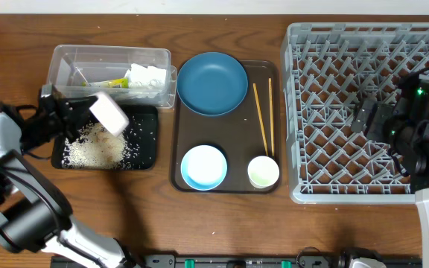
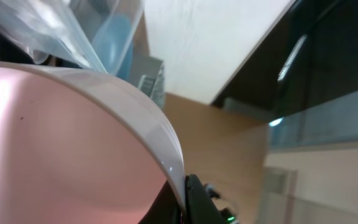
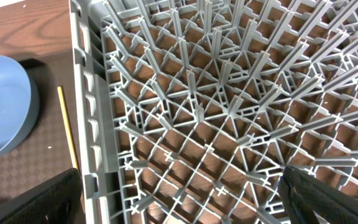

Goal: Sort waste into correct bins and load items into the dishwasher rack
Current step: 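Tip the pink bowl over the black tray to dump rice, then carry the emptied pink bowl back toward the brown tray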

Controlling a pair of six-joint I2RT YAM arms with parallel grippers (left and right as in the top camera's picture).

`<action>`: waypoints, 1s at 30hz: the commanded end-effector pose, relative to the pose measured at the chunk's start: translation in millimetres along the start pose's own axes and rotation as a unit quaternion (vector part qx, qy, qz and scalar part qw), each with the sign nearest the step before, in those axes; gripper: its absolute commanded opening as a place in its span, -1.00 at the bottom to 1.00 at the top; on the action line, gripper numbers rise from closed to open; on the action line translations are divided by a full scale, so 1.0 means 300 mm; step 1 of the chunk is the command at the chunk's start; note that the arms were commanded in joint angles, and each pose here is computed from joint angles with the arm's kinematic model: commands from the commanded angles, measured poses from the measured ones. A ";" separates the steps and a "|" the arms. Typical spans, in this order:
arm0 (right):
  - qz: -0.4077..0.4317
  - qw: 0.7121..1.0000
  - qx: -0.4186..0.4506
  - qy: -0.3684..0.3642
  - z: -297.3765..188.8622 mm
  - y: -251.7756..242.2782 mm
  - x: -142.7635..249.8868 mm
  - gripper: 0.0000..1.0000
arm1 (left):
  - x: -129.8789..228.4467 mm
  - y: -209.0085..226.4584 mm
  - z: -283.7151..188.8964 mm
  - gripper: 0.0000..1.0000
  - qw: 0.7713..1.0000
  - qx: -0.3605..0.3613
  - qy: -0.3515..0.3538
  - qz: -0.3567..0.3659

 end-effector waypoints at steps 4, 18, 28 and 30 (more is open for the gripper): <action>0.009 1.000 -0.004 -0.012 -0.019 0.001 -0.022 0.98 | 0.078 -0.225 0.084 -0.88 0.978 -0.119 0.038 0.168; 0.009 1.000 -0.004 -0.013 -0.019 0.001 -0.023 0.99 | 0.369 -0.314 0.567 -0.88 0.812 -0.345 0.121 0.456; 0.009 1.000 -0.002 -0.010 -0.019 -0.001 -0.018 0.98 | 0.672 -0.126 0.880 -0.88 0.691 -0.407 0.232 0.550; 0.009 1.000 -0.002 -0.010 -0.019 -0.001 -0.019 0.99 | 0.719 -0.083 0.915 -0.88 0.681 -0.406 0.256 0.553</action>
Point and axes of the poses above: each gripper's point midway between its finger pads, its own z axis out along the fingers, its own y axis along the line the jaws close on, x = y × z, the point moved 6 cm from there along -z, back along the fingers, and after that the axes turned 15 degrees about z, right-handed, at the moved point
